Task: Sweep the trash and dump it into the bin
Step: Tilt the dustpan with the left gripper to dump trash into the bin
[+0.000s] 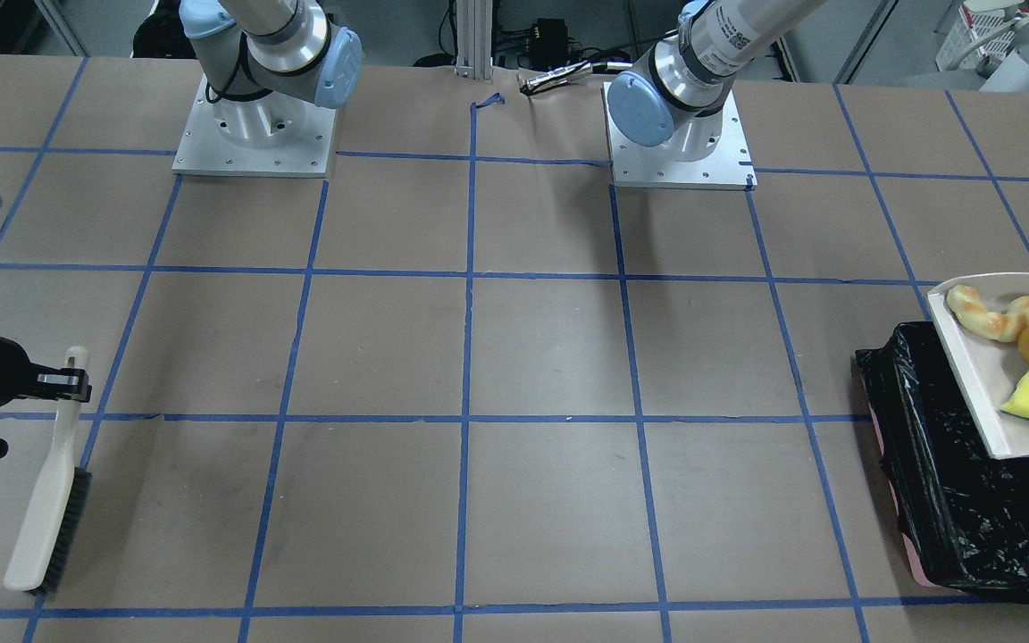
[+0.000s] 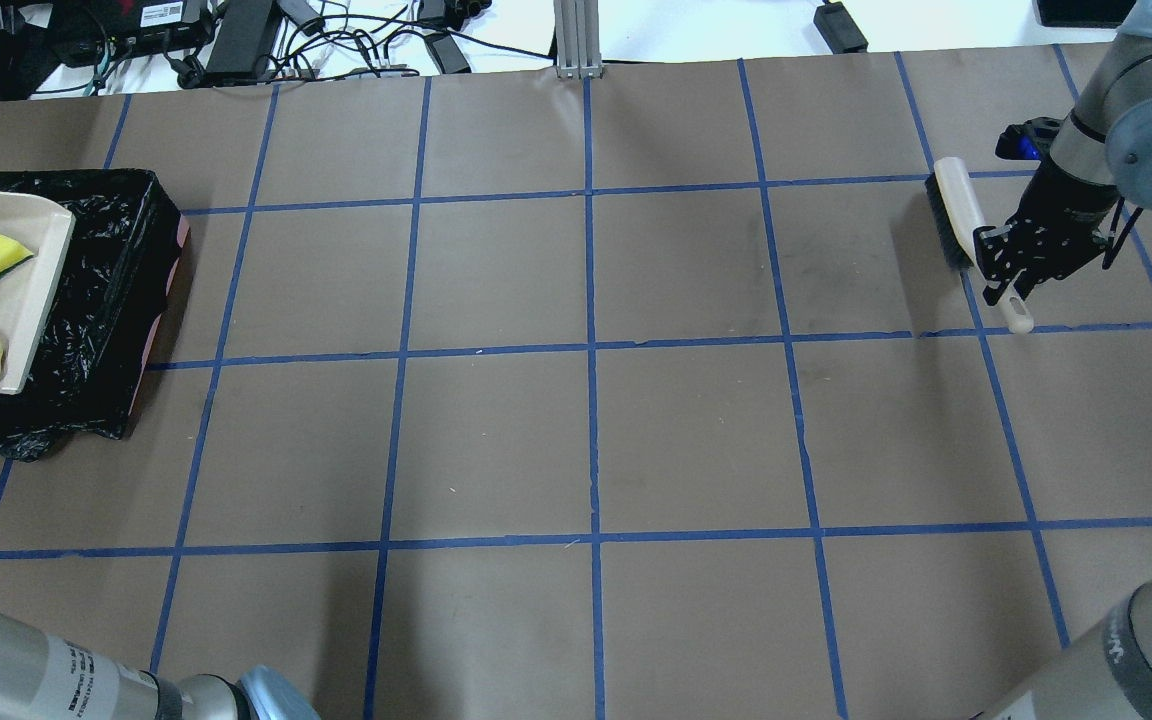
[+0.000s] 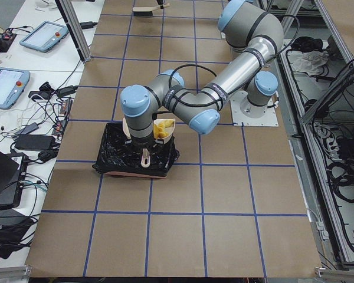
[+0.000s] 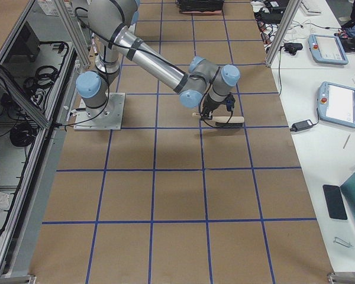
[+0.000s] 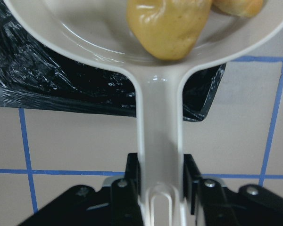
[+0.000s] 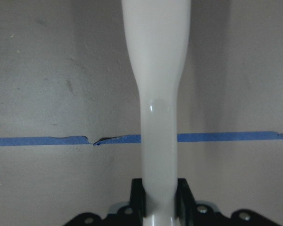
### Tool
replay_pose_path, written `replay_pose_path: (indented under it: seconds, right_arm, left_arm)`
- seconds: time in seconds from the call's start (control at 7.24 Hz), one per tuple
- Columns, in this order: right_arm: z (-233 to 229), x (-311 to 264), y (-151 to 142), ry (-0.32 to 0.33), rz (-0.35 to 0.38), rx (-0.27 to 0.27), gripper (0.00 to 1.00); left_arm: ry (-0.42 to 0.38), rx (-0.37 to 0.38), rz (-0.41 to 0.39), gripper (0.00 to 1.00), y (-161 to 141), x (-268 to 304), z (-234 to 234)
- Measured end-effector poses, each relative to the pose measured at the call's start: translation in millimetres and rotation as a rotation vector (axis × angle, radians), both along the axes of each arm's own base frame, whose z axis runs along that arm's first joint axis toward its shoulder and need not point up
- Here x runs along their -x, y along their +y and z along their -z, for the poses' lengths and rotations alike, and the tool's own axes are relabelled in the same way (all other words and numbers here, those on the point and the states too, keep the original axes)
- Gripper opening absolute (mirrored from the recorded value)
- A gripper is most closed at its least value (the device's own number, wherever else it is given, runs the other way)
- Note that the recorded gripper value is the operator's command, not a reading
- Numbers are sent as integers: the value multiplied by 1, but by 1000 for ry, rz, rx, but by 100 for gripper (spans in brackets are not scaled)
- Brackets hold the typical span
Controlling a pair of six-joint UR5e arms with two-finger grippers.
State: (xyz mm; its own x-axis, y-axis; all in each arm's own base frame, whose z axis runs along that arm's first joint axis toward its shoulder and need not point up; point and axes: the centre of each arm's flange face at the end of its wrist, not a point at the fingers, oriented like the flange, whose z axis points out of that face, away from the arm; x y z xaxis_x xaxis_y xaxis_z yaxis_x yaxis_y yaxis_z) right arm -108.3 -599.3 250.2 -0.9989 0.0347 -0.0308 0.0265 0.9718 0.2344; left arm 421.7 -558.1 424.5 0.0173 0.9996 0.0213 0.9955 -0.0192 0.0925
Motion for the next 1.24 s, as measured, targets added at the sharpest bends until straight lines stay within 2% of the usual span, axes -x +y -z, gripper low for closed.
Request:
replay_pose_path:
  seconds: [0.41, 0.69, 0.97, 1.1, 1.24]
  right_arm:
    - [0, -2, 1, -8, -10, -4, 0]
    - [2, -4, 2, -17, -29, -14, 0]
    - [5, -5, 3, -22, -38, -20, 0]
    - [6, -5, 3, -23, -37, -22, 5]
    - [8, -5, 3, -23, -35, -23, 25]
  left_arm:
    - [-79, -69, 65, 0, -5, -6, 3]
    - [-184, -111, 143, 0, -24, 16, -5]
    - [-241, -127, 177, 0, -36, 32, -10]
    - [-266, -130, 180, 0, -39, 32, -10]
    - [-282, -129, 180, 0, -40, 32, -10]
